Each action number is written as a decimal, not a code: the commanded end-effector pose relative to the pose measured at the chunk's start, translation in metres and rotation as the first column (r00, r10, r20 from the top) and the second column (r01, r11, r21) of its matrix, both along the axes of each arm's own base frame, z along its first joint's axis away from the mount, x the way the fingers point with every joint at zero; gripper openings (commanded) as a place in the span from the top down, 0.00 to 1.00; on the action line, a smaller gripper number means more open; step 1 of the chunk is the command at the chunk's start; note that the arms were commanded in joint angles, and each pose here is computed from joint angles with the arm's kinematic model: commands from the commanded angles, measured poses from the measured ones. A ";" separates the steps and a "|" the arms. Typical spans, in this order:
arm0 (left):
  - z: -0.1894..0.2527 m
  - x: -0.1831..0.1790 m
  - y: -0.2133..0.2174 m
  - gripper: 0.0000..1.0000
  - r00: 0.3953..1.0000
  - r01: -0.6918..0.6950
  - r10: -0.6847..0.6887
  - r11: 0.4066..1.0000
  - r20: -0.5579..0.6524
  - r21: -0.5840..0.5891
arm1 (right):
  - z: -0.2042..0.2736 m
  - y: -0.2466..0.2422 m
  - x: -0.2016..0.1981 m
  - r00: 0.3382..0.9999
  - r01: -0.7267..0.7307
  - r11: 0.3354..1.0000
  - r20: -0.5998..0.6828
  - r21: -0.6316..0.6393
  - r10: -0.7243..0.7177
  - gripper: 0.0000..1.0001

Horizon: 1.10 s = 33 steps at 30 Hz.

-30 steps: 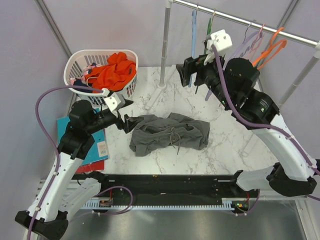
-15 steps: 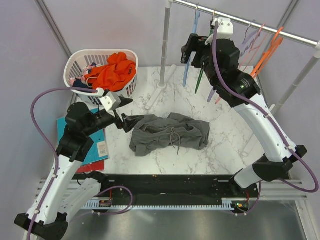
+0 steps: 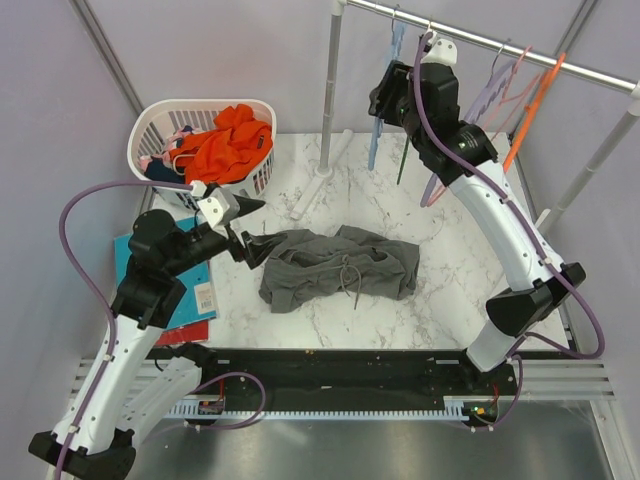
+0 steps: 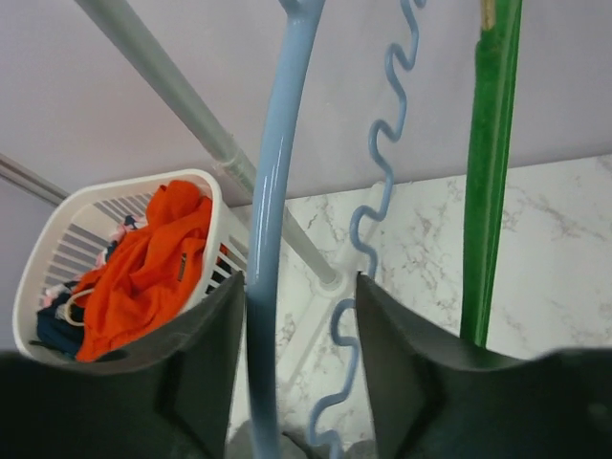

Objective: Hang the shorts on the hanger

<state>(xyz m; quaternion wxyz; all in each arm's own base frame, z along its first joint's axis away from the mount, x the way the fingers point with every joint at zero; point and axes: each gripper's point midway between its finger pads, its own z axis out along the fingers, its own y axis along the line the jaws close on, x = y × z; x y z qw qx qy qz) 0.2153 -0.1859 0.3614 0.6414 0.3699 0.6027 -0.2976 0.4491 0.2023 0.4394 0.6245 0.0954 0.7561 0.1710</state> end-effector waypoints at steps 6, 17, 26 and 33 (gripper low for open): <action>0.006 0.002 -0.002 0.12 1.000 0.004 -0.004 0.999 0.004 -0.040 | 0.028 -0.020 -0.019 0.999 0.033 0.992 0.030 0.123 -0.036 0.97; 0.005 0.000 -0.006 0.12 1.000 0.025 -0.025 0.999 -0.004 -0.043 | 0.005 -0.094 -0.080 0.974 0.225 0.972 -0.051 0.070 -0.222 1.00; 0.003 0.003 -0.008 0.12 0.998 0.028 -0.031 0.998 -0.052 -0.058 | 0.013 -0.095 -0.109 0.999 0.045 0.998 0.007 0.051 -0.045 1.00; 0.005 0.003 -0.009 0.12 0.998 0.027 -0.030 0.998 -0.058 -0.063 | 0.049 -0.064 -0.105 0.977 -0.142 0.990 0.165 0.015 0.138 1.00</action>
